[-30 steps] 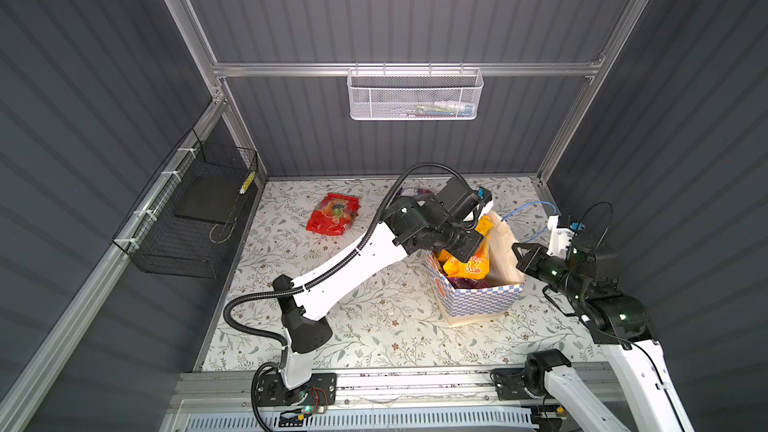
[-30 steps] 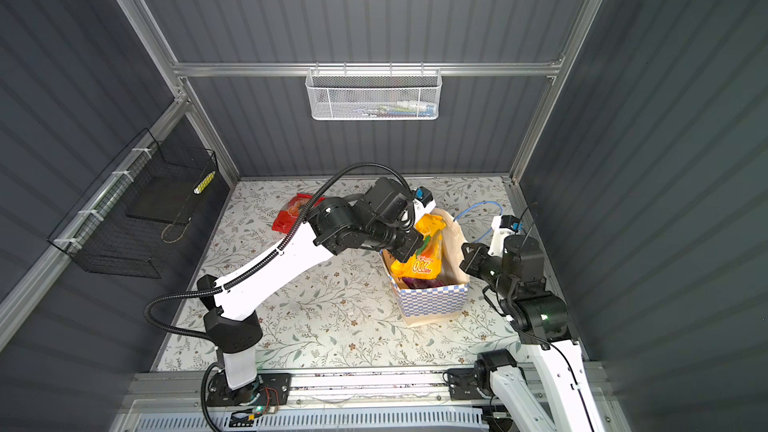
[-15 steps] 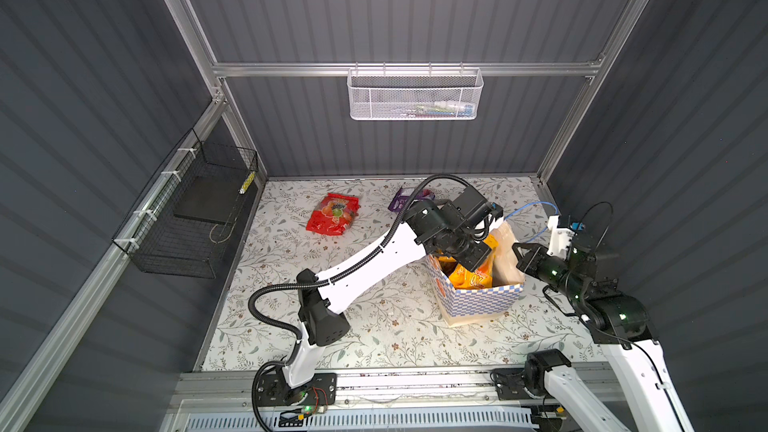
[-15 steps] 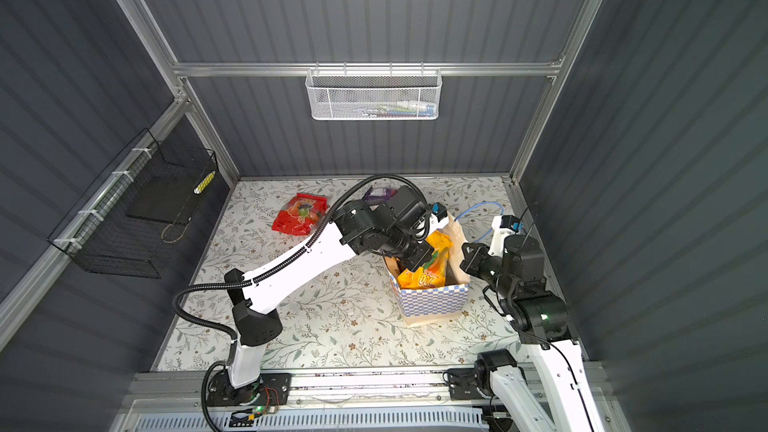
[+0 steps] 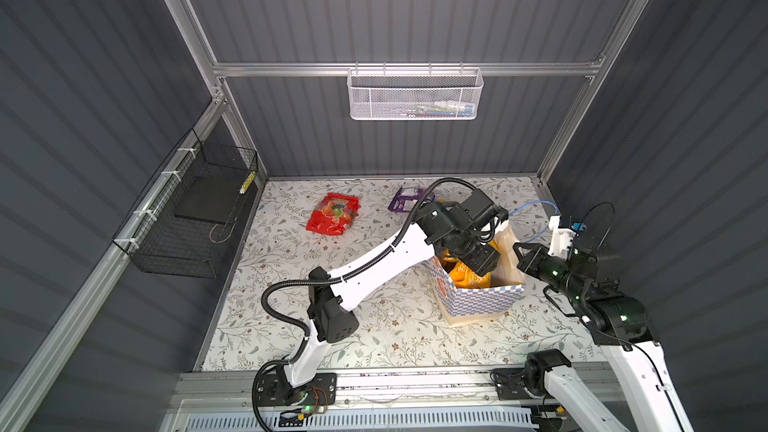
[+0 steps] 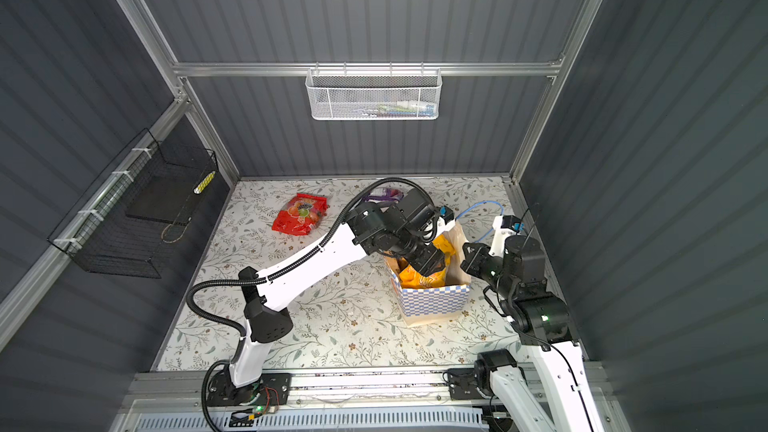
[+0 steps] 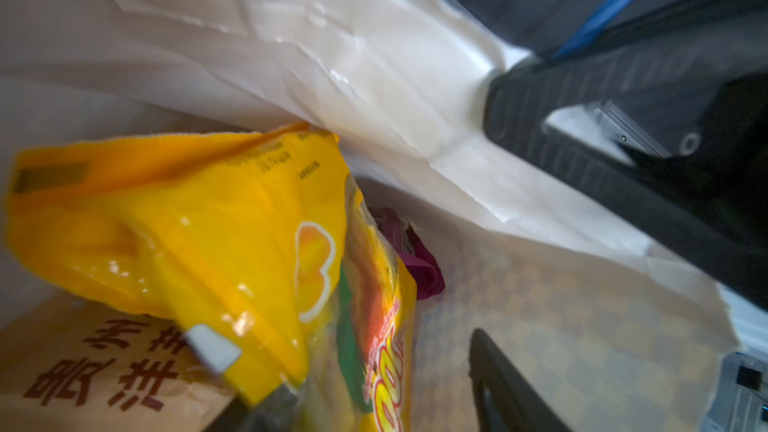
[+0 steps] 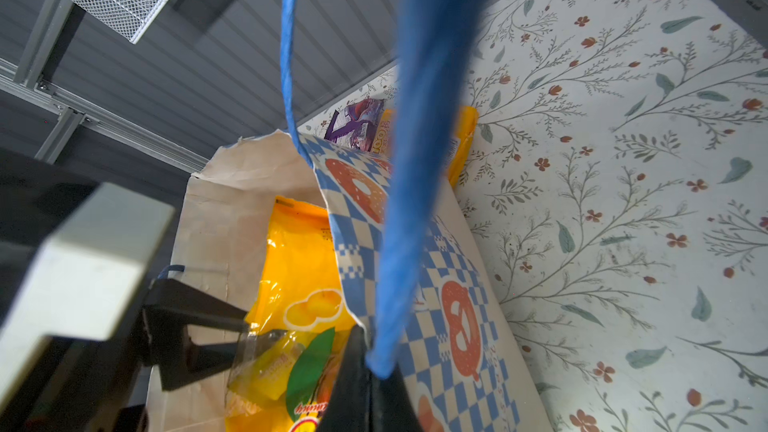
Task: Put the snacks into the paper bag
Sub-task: 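Lower the yellow gummy bag into the paper bag and open the left gripper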
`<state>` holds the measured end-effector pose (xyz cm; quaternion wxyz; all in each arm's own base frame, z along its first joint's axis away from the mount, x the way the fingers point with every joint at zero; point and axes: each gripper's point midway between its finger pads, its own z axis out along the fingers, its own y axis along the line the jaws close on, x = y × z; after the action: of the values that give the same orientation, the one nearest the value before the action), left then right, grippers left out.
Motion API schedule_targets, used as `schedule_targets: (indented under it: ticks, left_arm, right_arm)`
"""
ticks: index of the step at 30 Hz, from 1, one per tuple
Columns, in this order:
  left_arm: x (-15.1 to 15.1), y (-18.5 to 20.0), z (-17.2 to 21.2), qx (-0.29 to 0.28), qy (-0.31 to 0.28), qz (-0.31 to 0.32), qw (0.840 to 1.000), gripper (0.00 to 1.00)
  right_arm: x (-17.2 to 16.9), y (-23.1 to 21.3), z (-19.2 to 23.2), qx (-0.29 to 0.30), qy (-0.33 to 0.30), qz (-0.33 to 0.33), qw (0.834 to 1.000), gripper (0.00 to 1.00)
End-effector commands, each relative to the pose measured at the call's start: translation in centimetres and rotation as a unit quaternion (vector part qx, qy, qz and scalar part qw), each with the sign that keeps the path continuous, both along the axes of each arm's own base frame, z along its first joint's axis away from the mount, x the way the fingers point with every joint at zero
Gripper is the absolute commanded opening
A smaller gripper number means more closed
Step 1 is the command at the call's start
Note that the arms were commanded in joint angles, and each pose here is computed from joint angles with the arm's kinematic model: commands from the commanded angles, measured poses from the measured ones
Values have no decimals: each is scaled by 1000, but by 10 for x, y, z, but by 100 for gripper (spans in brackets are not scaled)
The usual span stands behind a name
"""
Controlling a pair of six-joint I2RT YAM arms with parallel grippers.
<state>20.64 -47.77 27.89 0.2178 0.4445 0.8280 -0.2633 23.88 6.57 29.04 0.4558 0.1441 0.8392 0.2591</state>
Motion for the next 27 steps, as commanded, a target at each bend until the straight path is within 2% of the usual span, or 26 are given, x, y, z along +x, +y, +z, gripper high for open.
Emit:
schedule_targets:
  ticks: [1,7,10,18,27]
  left_arm:
    - [-2,3,67,-90,-48,5,995,74]
    - [0,12,84,-105,-64,19,992,75]
    - [10,16,78,-88,-78,45,992,70]
    - [26,20,46,-27,-85,77,993,67]
    - [40,16,-21,69,-70,93,991,59]
  right_arm:
    - [-1,0,17,5,-31,-1,1000,0]
    - [-3,-3,20,2,-36,-5,999,0]
    - [-3,-2,21,3,-36,-4,999,0]
    - [-4,-3,19,0,-35,-4,999,0]
    - [-4,-3,19,-2,-36,-5,999,0]
